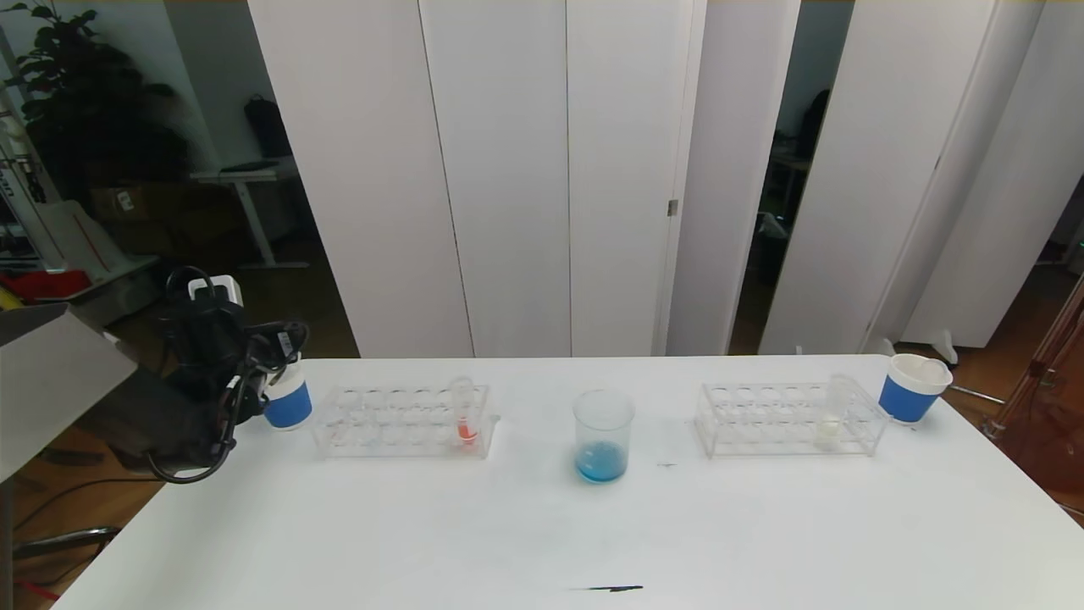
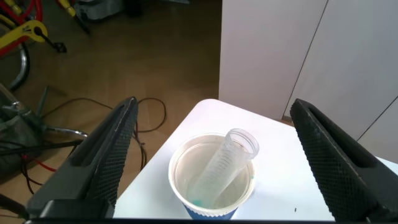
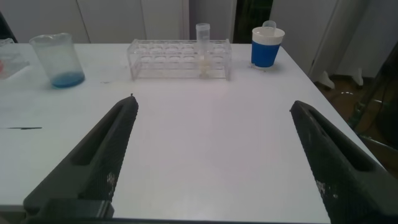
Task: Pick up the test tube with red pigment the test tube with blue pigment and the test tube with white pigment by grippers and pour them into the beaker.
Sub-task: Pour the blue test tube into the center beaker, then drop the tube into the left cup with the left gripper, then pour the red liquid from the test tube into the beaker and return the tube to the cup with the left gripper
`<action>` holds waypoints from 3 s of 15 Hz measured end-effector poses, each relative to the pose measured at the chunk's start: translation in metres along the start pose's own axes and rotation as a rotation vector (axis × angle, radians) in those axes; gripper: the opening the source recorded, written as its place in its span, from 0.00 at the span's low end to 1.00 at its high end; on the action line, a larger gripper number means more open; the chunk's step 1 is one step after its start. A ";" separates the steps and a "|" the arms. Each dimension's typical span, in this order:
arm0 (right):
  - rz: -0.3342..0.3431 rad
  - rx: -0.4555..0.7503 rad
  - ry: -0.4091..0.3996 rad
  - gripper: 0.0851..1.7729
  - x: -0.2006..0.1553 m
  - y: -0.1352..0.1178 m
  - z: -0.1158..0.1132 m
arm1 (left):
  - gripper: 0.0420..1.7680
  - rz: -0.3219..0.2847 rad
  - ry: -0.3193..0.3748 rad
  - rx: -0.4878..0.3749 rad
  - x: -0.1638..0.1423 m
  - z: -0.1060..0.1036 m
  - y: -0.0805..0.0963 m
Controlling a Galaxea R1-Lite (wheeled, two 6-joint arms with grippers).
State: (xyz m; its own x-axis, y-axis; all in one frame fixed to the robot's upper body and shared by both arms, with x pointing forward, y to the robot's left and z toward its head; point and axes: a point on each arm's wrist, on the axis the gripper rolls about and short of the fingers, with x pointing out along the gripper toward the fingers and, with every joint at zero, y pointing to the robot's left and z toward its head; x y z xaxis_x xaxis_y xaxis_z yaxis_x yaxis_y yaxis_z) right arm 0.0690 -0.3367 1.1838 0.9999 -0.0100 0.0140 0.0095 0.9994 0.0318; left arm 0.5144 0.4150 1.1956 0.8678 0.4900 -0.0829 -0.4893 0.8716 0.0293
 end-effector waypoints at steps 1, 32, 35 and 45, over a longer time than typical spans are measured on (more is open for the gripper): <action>0.000 0.000 0.000 0.99 0.000 0.000 0.000 | 0.99 -0.001 0.015 0.005 -0.007 0.010 0.002; 0.000 0.000 0.000 0.99 0.000 0.000 0.000 | 0.99 -0.345 -0.022 0.125 -0.434 -0.011 0.155; 0.001 0.000 0.000 0.99 0.000 0.000 0.000 | 0.99 -0.393 -0.031 0.113 -0.434 -0.033 0.154; 0.001 0.000 0.000 0.99 0.000 0.000 0.000 | 0.99 -0.517 -0.055 0.064 -0.430 -0.049 0.149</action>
State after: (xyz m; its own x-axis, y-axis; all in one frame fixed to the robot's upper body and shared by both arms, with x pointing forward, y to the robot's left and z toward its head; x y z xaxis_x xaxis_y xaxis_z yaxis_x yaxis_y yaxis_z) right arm 0.0690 -0.3367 1.1838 0.9999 -0.0091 0.0140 0.0087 0.9994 0.0322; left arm 0.0645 0.3336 1.1871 0.9987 -0.0060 -0.0502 0.0089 0.9982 0.0594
